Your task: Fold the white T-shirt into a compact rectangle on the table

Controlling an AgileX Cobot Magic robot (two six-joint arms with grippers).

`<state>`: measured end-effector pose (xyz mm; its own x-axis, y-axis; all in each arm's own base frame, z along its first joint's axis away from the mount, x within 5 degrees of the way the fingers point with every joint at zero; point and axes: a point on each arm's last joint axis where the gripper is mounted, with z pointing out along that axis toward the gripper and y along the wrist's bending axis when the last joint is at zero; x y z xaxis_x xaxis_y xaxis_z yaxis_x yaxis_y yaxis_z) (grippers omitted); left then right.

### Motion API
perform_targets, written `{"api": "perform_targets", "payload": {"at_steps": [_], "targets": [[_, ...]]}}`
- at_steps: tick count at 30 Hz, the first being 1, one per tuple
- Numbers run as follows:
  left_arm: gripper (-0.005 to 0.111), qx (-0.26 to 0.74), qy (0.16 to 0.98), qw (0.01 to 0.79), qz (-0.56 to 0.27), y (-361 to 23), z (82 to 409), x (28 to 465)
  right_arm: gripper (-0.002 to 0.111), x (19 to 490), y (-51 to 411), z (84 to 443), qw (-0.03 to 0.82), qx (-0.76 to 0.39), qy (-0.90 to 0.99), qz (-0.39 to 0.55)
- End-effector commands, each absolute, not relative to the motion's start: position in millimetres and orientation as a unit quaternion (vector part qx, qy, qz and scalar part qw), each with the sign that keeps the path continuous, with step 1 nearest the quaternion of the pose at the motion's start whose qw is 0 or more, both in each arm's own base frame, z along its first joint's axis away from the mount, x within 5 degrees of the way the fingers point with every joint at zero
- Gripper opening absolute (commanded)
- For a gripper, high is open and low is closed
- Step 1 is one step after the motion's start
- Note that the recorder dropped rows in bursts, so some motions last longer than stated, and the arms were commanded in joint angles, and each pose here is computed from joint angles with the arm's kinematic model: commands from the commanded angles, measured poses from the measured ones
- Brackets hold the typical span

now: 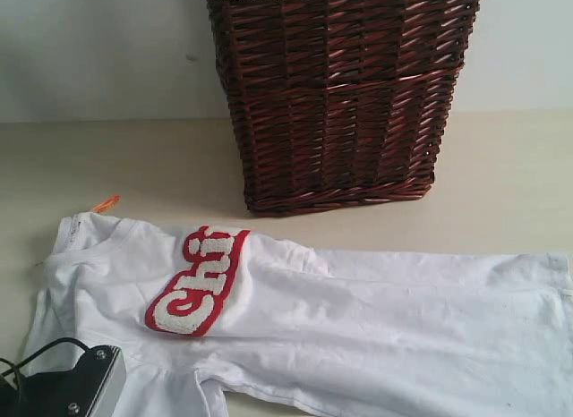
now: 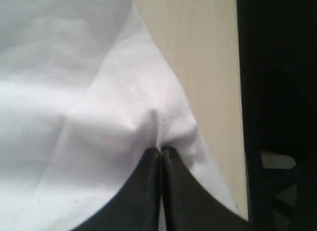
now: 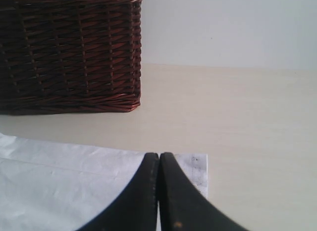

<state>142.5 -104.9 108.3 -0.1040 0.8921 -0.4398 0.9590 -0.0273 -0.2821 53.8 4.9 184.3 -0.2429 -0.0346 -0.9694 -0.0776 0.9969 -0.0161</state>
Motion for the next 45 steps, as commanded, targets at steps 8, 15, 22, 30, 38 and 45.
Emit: {"api": "perform_targets", "payload": {"at_steps": [8, 15, 22, 30, 38, 45], "targets": [[0.0, 0.65, 0.701, 0.068, -0.284, -110.0, 129.0, 144.3, 0.0, 53.8, 4.8, 184.4, 0.621, -0.035, 0.783, 0.017], [0.0, 0.65, 0.688, 0.095, -0.309, -122.4, 167.6, 163.3, 0.0, 53.8, 4.8, 184.4, 0.621, -0.035, 0.783, 0.017], [0.0, 0.637, 0.715, 0.153, -0.245, -129.2, 177.1, 210.8, 0.0, 53.8, 4.8, 184.4, 0.621, -0.035, 0.783, 0.017], [0.0, 0.494, 0.794, 0.247, -0.252, -107.8, 187.2, 285.5, 0.0, 53.7, 5.2, 184.1, 0.619, -0.032, 0.784, 0.023], [0.0, 0.453, 0.818, 0.301, -0.186, -100.5, 184.1, 325.7, 0.0, 53.7, 5.2, 184.1, 0.619, -0.032, 0.784, 0.023], [0.013, 0.422, 0.842, 0.294, -0.165, -97.1, 158.7, 337.6, 0.0, 53.7, 5.2, 184.1, 0.619, -0.032, 0.784, 0.023]]}}
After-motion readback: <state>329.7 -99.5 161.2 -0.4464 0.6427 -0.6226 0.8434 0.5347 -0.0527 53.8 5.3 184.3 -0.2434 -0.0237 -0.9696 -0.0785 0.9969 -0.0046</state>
